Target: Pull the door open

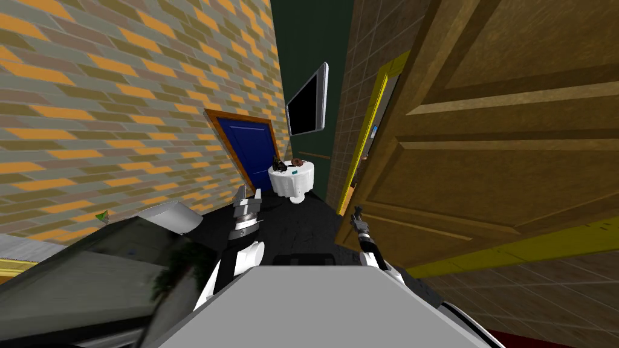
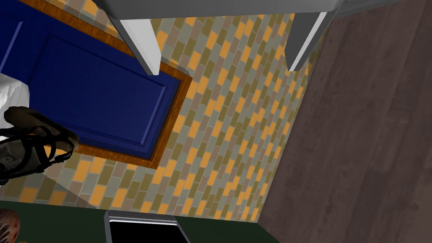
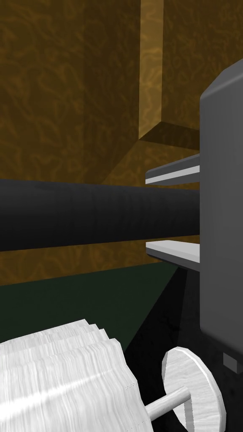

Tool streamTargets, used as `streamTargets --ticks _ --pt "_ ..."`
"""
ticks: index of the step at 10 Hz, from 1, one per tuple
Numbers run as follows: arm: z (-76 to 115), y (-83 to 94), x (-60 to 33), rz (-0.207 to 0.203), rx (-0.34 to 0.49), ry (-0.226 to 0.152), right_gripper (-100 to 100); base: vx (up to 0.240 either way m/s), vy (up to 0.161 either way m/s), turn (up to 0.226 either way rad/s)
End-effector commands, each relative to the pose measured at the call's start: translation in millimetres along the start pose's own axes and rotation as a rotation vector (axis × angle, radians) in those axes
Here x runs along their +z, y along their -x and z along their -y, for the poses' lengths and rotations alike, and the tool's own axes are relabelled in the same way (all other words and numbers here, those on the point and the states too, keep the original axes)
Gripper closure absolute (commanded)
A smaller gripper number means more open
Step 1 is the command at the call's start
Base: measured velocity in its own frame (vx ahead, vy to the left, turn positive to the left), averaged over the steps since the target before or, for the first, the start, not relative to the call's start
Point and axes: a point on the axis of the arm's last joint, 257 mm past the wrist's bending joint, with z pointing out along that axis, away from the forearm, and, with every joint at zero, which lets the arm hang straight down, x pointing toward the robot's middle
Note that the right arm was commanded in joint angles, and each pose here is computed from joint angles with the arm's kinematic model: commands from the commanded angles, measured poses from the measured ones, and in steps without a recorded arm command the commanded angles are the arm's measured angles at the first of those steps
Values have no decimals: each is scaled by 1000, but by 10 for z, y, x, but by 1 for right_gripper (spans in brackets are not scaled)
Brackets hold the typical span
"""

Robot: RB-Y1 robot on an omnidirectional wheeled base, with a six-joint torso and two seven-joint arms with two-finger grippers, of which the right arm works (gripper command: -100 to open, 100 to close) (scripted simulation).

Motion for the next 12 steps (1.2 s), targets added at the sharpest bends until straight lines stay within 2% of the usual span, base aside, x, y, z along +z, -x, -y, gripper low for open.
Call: streamTargets --ticks 1,6,7,8,12 --pt "42 19 -47 4 2 -27 100 -196 -60 88" --pt "125 12 -155 4 3 -105 100 -229 -25 78" --pt "115 2 -134 3 1 -97 100 -95 -5 13" --pt "124 24 -203 7 1 -119 100 -143 -27 96" --pt "128 13 -348 3 1 -177 100 -204 -56 107"
